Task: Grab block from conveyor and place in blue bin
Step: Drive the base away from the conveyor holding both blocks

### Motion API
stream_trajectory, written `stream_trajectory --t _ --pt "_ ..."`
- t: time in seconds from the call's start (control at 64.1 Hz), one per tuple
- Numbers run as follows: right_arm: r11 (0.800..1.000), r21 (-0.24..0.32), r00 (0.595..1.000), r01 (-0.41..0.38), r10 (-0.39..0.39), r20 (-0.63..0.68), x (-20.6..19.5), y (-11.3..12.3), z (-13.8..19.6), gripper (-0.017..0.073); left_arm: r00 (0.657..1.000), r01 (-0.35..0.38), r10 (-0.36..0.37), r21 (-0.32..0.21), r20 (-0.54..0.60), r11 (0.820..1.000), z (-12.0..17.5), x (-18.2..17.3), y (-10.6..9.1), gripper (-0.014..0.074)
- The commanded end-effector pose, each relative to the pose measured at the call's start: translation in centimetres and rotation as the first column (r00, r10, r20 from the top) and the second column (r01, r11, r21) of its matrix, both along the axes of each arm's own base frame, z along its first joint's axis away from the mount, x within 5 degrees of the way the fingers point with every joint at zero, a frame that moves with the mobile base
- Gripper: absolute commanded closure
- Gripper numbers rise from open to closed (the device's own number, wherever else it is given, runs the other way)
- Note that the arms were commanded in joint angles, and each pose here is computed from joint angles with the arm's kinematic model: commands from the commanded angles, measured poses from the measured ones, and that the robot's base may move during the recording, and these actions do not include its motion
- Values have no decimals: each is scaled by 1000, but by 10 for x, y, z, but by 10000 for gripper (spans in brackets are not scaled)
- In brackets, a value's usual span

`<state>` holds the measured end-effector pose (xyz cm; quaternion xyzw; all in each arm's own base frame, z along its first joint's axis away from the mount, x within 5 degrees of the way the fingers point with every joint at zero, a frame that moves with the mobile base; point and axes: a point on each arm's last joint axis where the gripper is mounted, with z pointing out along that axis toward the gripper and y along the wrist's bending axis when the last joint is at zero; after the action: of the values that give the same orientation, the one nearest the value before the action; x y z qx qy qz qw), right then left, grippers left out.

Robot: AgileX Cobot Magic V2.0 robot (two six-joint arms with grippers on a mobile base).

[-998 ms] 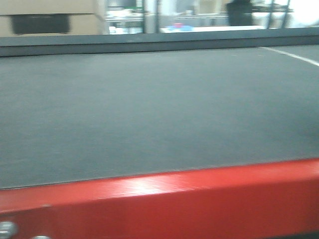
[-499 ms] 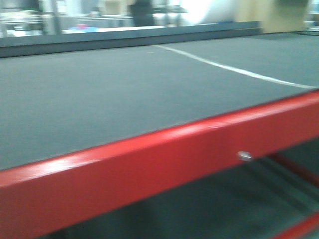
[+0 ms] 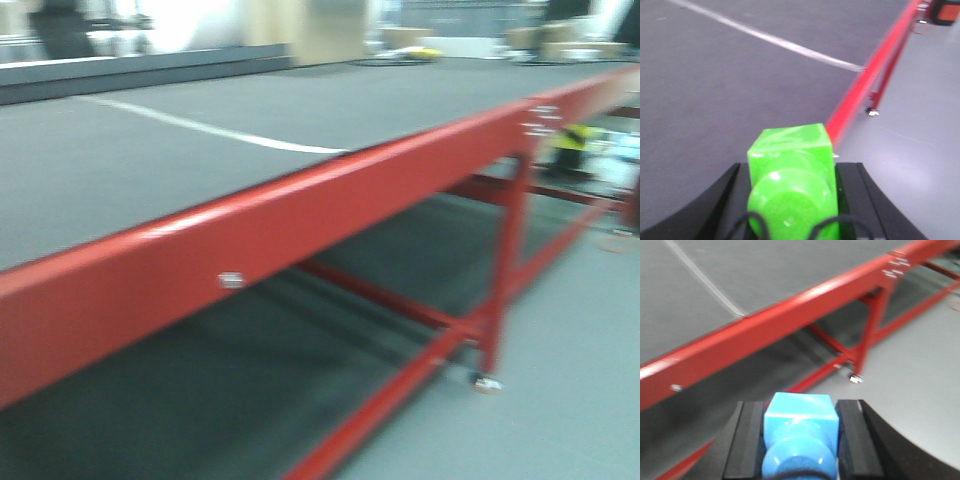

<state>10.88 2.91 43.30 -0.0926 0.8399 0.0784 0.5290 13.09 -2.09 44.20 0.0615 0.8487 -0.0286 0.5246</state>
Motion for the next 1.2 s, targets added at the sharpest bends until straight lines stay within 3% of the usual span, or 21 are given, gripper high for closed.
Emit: stream_trajectory --t 0.0,1.185 --pt "1000 -5 1000 0 0 27 -2 -1 4 712 1000 4 -4 -12 30 1000 4 -1 -1 704" --pt "1000 -5 1000 0 0 27 -2 -1 4 712 1000 4 -4 -12 30 1000 4 -1 -1 704"
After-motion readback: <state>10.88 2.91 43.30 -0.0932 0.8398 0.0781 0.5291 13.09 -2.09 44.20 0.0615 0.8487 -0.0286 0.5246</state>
